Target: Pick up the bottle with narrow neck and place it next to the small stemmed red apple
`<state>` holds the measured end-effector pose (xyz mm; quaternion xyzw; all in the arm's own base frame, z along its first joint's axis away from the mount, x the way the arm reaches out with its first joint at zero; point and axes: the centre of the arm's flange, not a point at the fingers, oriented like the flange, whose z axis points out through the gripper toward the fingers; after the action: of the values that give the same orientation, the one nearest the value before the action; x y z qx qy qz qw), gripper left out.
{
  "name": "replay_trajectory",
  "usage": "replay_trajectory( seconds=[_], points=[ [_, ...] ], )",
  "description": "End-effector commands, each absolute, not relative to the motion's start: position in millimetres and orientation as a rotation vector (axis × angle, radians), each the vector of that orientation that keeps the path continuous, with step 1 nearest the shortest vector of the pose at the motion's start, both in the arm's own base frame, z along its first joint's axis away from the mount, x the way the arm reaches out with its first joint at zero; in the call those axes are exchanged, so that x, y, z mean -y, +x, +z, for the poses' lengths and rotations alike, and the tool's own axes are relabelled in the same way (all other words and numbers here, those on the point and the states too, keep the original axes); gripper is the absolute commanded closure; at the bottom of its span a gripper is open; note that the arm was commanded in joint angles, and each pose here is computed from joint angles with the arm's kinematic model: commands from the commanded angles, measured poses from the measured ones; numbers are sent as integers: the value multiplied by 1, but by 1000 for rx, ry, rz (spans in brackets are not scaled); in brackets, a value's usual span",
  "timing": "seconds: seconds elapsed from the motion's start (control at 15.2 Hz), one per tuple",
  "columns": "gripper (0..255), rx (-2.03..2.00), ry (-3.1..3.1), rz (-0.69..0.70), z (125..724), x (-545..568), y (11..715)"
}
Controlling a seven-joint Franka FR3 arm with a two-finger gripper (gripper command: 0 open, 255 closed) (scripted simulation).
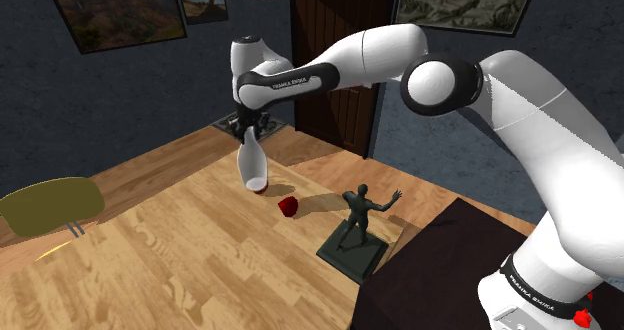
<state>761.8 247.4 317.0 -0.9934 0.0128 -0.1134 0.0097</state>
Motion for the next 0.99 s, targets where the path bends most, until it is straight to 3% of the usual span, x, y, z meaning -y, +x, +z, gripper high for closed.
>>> replay_trajectory(
  seconds=[0.0, 0.92],
  points=[
    [255, -40, -3101, -356, 306, -249, 763],
    [255, -40, -3101, -356, 232, -249, 763]
  ],
)
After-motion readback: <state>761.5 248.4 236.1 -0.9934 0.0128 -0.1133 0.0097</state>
